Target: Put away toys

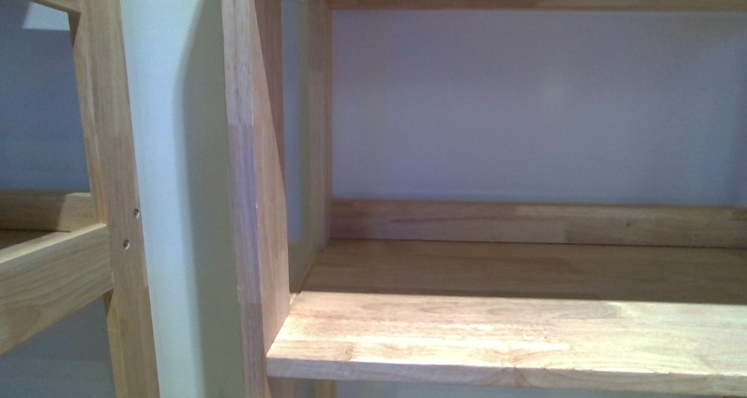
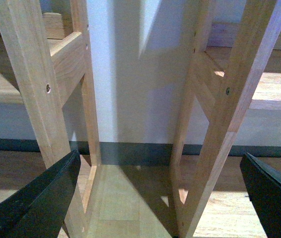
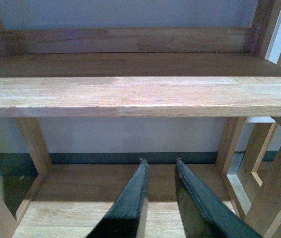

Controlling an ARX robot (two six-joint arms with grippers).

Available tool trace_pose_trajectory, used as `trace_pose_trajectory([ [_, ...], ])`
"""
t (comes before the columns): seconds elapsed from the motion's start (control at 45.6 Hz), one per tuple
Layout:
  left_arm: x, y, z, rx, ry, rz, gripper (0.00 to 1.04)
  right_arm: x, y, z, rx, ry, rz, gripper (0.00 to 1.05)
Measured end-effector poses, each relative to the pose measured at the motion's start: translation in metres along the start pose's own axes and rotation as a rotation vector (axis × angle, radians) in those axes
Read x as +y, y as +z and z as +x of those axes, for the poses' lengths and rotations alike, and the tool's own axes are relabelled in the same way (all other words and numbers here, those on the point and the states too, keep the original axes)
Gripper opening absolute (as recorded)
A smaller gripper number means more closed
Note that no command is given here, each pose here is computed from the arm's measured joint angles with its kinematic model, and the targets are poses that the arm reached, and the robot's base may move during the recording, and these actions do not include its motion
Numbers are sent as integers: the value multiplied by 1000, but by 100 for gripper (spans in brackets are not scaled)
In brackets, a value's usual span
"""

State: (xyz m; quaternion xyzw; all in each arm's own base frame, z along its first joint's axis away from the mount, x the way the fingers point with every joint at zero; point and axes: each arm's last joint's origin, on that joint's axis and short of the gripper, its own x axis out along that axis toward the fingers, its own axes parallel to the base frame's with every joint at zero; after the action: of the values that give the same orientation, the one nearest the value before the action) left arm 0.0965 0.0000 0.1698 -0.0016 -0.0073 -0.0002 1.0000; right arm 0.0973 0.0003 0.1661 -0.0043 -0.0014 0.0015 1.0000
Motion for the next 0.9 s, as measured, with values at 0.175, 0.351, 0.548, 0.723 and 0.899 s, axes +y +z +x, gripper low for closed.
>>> trace_pose_trajectory([
  [0.175, 0, 0, 0, 0, 0, 0, 99, 0, 0, 0, 0, 0, 0, 49],
  [0.351, 0, 0, 0, 0, 0, 0, 99, 0, 0, 0, 0, 0, 0, 83],
  [0.548, 0, 0, 0, 0, 0, 0, 99, 0, 0, 0, 0, 0, 2, 98],
  [0.723, 0, 0, 0, 0, 0, 0, 99, 0, 0, 0, 0, 0, 3, 99],
  [0.899, 0, 0, 0, 0, 0, 0, 99, 0, 0, 0, 0, 0, 3, 99],
])
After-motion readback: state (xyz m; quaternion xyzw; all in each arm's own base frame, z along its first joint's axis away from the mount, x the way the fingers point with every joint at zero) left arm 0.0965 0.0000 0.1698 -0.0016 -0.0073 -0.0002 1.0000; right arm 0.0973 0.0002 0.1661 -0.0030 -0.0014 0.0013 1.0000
